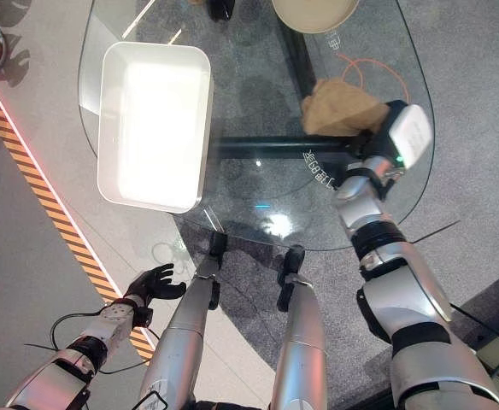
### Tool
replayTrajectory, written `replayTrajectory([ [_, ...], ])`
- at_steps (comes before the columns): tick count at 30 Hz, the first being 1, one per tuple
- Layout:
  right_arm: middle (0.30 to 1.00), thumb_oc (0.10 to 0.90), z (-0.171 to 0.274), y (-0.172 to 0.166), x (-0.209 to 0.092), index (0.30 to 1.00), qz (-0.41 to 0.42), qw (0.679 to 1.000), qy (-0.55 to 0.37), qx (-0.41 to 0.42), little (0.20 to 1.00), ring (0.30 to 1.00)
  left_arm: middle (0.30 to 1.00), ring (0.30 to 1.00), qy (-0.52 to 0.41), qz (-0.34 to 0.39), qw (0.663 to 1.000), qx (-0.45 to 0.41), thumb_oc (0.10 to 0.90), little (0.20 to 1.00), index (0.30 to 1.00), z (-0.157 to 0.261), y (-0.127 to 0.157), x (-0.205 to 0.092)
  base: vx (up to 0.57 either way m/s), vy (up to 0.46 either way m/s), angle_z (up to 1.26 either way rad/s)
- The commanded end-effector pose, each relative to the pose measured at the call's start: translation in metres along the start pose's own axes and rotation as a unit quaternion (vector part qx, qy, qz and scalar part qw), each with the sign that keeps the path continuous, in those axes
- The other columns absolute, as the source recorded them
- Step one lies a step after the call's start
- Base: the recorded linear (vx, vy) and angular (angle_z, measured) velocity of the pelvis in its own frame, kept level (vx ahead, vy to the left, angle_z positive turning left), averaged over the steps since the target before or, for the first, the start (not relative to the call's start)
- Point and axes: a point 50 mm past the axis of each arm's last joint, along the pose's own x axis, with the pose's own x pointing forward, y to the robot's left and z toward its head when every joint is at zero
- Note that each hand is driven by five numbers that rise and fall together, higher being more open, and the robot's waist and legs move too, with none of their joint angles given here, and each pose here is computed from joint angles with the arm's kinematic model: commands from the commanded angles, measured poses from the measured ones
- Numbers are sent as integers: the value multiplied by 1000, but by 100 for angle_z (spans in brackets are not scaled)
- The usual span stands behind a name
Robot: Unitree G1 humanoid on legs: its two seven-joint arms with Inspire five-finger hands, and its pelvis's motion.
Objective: Wipe the table with a cloth and put it in the basket.
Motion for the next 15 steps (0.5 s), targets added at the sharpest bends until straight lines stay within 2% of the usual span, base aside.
replayTrajectory([
  [1,300,100,55,-19,9,300,-16,990,-138,-9,200,300,900,900,42,-3,999,-6,800,900,900,-33,-4,-8,0,0,0],
  [8,300,100,73,26,-28,300,92,975,-199,-41,200,300,900,900,38,-7,999,1,800,900,900,-33,-10,-7,0,0,0],
  [15,300,100,74,61,-63,300,182,958,-217,-50,200,300,900,900,31,-10,999,0,800,900,900,-28,-16,-5,0,0,0],
])
